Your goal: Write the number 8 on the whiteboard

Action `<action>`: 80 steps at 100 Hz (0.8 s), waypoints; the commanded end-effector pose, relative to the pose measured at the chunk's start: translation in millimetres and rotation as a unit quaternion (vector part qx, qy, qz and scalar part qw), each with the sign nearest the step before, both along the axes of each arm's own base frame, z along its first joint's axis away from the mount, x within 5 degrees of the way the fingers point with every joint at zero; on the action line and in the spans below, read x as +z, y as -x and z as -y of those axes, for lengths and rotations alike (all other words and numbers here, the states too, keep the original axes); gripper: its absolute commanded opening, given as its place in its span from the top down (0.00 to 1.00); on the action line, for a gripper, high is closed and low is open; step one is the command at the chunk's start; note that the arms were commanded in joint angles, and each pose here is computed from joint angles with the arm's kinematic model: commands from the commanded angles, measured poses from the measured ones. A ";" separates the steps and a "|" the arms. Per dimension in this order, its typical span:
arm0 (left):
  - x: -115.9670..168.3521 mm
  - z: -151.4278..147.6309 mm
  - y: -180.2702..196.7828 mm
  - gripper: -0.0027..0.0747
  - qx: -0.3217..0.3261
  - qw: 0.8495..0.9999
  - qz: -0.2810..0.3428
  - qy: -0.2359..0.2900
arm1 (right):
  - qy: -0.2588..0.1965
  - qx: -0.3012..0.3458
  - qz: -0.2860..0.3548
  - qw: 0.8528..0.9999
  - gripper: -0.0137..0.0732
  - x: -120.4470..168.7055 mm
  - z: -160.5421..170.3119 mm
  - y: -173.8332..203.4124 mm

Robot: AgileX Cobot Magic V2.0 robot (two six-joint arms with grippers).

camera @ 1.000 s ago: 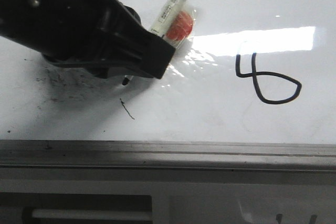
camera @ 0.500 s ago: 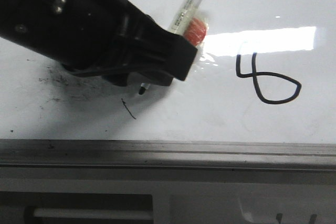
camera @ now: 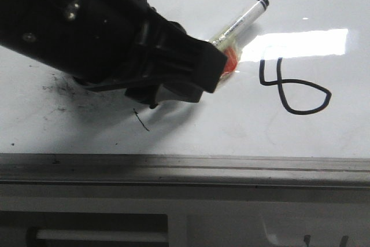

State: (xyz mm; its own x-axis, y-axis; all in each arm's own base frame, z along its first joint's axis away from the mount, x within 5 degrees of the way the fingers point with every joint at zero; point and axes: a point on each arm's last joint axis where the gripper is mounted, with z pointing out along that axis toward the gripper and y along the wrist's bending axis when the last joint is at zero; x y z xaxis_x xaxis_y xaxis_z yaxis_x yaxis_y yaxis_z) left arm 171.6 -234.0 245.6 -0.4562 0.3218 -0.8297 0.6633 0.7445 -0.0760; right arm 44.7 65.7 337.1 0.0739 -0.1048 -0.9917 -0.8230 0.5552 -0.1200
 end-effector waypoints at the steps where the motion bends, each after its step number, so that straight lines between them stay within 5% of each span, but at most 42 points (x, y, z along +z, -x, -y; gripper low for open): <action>1: -7.0 -17.5 -17.9 0.51 0.114 0.992 0.007 -0.045 | -0.040 -0.006 0.030 0.999 0.92 16.3 1.6 -0.1; 21: -7.0 -20.0 -19.2 0.45 0.126 0.990 0.011 -0.053 | -0.040 -0.006 0.030 0.999 0.92 16.3 1.6 -0.1; 45: 17.1 -16.1 -2.3 0.20 0.084 0.996 0.024 -0.002 | -0.040 -0.006 0.030 0.999 0.92 16.3 1.6 -0.1; 70: 71.2 -29.3 47.5 0.21 0.016 0.993 0.073 0.088 | -0.033 -0.006 0.027 0.999 0.92 14.8 1.6 -0.1; 80: 82.1 -53.5 65.1 0.30 0.018 0.990 0.095 0.105 | -0.006 -0.009 0.028 1.000 0.91 10.6 5.9 2.2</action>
State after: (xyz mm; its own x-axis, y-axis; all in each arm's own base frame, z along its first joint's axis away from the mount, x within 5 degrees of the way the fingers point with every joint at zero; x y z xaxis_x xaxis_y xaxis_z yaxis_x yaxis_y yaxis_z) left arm 119.6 -199.3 308.6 -0.3231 0.1880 -0.9275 0.6582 0.7488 -0.0775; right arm 44.1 64.8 335.1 0.0681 -0.1263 -0.9896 -0.8233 0.5532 -0.1273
